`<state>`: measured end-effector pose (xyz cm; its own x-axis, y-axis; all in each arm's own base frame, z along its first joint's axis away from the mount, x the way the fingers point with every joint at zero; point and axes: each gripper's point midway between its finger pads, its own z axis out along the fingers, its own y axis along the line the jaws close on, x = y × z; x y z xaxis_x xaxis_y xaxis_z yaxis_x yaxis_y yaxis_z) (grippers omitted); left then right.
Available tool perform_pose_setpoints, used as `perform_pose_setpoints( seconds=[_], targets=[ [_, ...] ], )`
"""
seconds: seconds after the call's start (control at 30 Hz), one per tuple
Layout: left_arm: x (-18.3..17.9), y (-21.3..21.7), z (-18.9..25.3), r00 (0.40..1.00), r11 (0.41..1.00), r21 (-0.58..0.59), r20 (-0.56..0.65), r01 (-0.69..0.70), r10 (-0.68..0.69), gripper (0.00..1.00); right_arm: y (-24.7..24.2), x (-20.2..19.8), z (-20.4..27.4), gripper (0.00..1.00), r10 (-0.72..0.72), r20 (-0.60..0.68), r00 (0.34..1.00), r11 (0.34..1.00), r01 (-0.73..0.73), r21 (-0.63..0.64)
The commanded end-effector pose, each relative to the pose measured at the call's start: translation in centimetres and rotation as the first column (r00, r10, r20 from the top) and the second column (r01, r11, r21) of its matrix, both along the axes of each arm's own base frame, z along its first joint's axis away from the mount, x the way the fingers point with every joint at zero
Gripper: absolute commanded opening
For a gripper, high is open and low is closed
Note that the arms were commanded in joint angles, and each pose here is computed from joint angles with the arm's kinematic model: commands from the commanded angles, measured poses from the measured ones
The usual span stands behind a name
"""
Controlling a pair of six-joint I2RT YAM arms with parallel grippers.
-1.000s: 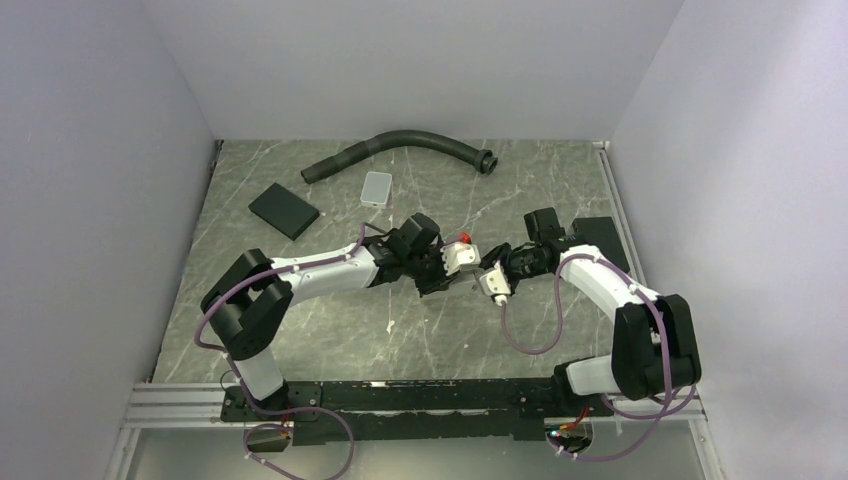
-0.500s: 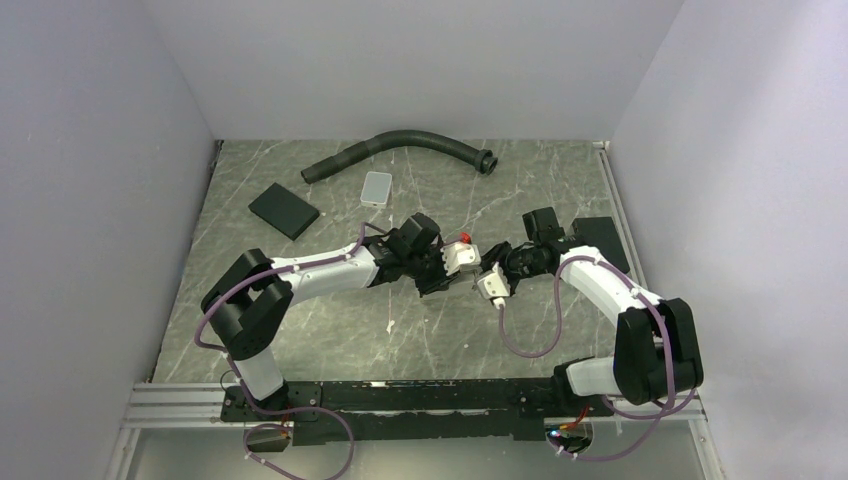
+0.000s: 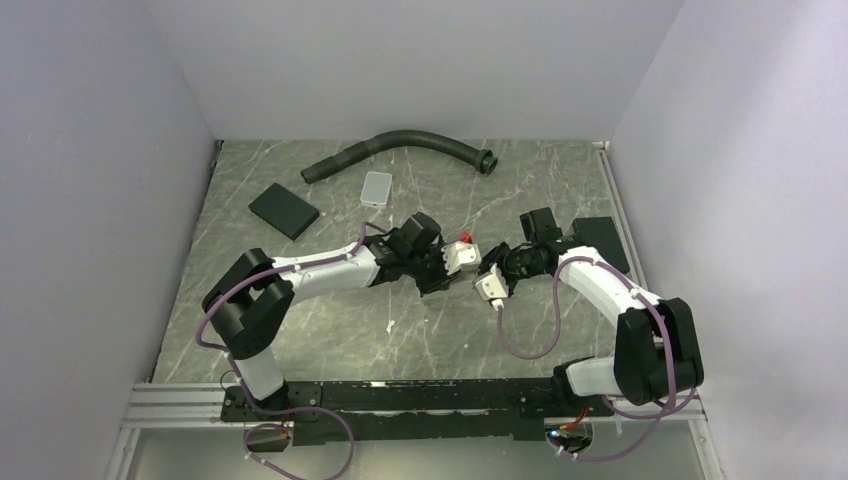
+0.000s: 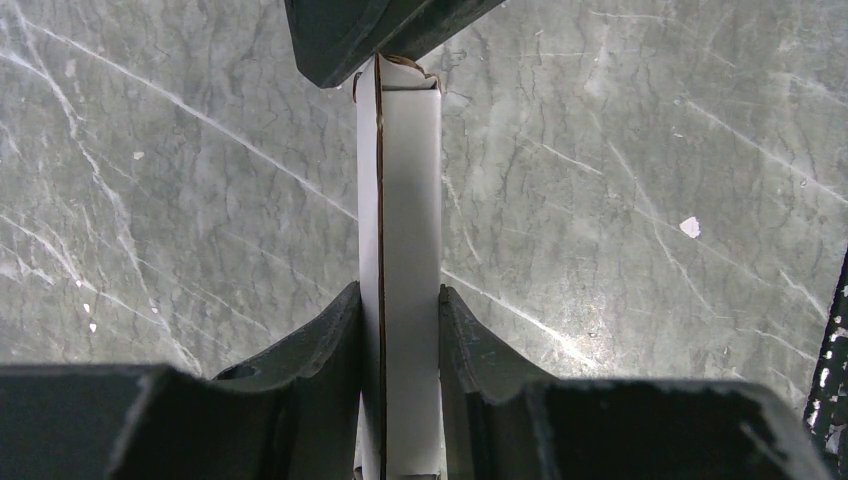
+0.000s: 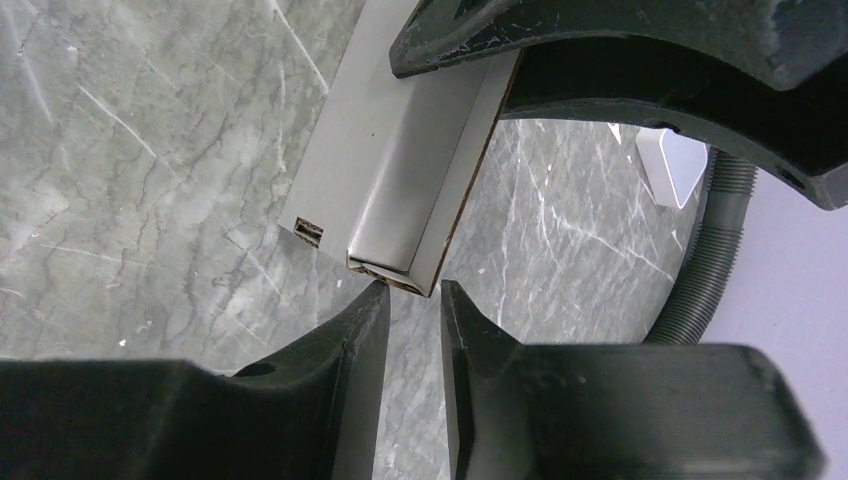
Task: Fold the paper box
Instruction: Close the paper box at the center of the board.
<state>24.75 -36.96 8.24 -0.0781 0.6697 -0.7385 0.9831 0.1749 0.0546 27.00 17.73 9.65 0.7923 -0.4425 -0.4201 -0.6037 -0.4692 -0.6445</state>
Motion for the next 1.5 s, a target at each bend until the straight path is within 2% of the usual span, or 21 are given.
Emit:
perform_pose_setpoints(
  seconds=[0.0, 0.53, 0.97, 1.3, 1.47],
  targets=[
    [-1.6, 1.6, -3.7, 0.996, 0.994, 0.111, -0.092, 0.008, 0.002, 0.33, 0.6, 0.2, 1.8, 0.28, 0.022, 0.05, 0.998, 0.999, -0.023, 0.034],
    [-1.6, 1.6, -3.7, 0.995, 0.993, 0.114, -0.097, 0.007, 0.004, 0.33, 0.6, -0.5, 1.7, 0.29, 0.024, 0.033, 0.999, 0.999, -0.025, 0.033],
    [-1.7, 1.5, -3.9, 0.995, 0.993, 0.115, -0.102, 0.004, 0.008, 0.33, 0.5, -1.0, 1.2, 0.19, 0.025, 0.018, 1.0, 1.0, -0.025, 0.019],
    [-2.0, 1.4, -3.9, 0.993, 0.994, 0.109, -0.115, 0.004, 0.009, 0.34, 0.7, -1.6, 0.9, 0.16, 0.032, 0.007, 0.999, 0.999, -0.032, 0.017],
    [-2.0, 1.5, -3.8, 0.993, 0.994, 0.106, -0.117, -0.004, 0.016, 0.39, 0.7, -1.9, 0.6, 0.16, 0.035, 0.004, 0.999, 0.999, -0.035, 0.007]
  ],
)
